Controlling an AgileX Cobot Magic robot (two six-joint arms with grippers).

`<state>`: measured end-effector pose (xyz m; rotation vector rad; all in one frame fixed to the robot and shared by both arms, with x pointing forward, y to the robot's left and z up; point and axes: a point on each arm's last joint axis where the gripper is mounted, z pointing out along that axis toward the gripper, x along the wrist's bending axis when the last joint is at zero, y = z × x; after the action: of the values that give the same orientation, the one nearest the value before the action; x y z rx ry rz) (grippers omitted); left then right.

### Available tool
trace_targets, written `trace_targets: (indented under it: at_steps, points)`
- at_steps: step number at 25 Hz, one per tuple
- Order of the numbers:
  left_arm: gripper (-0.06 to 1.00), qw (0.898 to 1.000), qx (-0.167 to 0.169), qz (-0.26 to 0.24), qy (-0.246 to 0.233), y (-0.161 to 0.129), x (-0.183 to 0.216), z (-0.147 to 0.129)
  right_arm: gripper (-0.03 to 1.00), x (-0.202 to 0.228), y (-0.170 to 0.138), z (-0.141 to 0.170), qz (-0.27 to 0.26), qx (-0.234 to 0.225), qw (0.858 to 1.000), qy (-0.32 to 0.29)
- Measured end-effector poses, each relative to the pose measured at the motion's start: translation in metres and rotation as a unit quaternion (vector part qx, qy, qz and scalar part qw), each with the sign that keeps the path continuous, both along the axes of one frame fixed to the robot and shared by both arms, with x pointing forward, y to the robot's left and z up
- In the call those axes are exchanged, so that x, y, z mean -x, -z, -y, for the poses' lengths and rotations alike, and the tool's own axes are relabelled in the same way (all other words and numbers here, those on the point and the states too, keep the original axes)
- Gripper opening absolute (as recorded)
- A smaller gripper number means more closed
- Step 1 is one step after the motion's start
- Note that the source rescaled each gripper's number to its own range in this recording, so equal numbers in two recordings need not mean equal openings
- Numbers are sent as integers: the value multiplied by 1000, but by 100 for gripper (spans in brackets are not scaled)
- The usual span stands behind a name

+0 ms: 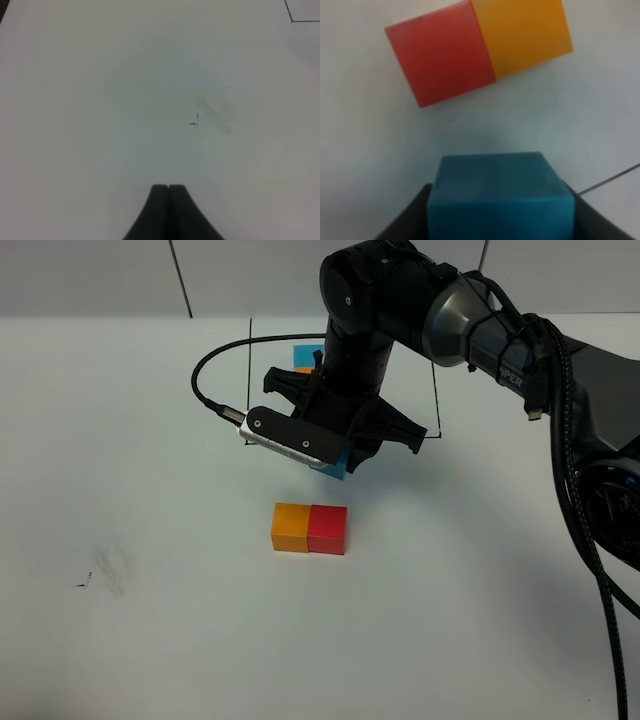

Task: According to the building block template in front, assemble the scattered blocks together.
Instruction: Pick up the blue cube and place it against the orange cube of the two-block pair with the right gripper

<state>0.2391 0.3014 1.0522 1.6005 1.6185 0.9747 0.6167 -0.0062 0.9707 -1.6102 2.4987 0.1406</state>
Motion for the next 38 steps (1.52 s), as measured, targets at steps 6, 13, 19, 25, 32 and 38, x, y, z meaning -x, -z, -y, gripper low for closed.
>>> trace_targets:
  at_steps: [6,13,19,25,32,38]
  points:
    - [0,1000,0,0,0,0,0,0,44,-3,0,0,19,-1,1000,-1]
    - [0,1000,0,0,0,0,0,0,44,7,5,-18,24,-7,999,-20]
    - [0,1000,0,0,0,0,0,0,44,16,25,-37,18,-5,999,-39]
    - [0,1000,0,0,0,0,0,0,44,15,26,-38,24,-12,999,-38]
    - [0,1000,0,0,0,0,0,0,44,14,26,-37,35,0,998,-44]
    - [0,1000,0,0,0,0,0,0,44,18,28,-41,41,12,998,-56]
